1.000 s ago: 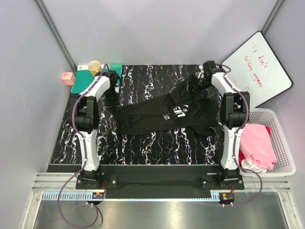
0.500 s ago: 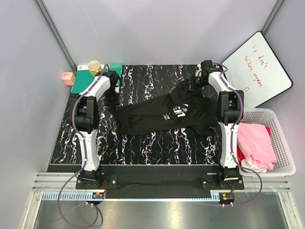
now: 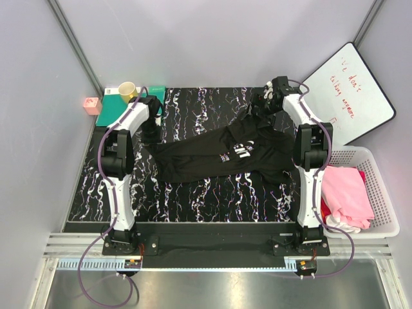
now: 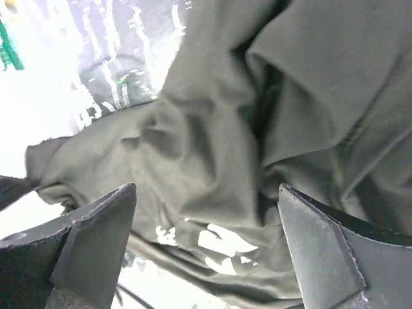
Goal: Fold and stack the t-shirts
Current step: Flatten out the tshirt
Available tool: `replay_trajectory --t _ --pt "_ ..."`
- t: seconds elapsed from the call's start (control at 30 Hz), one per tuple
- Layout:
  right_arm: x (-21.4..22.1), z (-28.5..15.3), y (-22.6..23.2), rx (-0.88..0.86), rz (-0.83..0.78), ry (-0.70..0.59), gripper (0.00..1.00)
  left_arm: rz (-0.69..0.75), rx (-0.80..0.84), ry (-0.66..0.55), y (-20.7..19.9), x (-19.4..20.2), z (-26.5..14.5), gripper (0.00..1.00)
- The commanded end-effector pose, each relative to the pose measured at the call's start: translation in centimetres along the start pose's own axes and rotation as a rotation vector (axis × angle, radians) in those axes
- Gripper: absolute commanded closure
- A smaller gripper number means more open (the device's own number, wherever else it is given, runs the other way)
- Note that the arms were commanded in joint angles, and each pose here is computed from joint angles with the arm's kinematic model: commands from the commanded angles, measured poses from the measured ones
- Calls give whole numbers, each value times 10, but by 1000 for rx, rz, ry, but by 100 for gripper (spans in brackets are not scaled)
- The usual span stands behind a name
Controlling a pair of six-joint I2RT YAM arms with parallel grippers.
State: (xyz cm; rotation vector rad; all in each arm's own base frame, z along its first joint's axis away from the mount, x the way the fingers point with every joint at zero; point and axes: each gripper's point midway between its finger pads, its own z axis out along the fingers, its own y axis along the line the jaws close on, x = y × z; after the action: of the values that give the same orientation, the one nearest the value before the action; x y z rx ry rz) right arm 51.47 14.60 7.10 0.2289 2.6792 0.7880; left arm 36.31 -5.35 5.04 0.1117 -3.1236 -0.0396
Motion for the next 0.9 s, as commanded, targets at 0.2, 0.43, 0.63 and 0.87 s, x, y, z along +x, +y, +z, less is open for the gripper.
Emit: replay_trajectory --t 0.2,0.43,0.63,0.87 --pt "6 -18 20 -33 -20 7 0 26 18 -10 -3 -3 -7 100" --pt "14 -28 15 19 -11 -23 0 30 11 -12 -2 -1 -8 100" --pt "21 -26 18 -7 1 2 8 30 13 1 -2 1 -3 100" --pt "20 -15 30 -64 1 14 49 32 9 5 -1 2 -1 100"
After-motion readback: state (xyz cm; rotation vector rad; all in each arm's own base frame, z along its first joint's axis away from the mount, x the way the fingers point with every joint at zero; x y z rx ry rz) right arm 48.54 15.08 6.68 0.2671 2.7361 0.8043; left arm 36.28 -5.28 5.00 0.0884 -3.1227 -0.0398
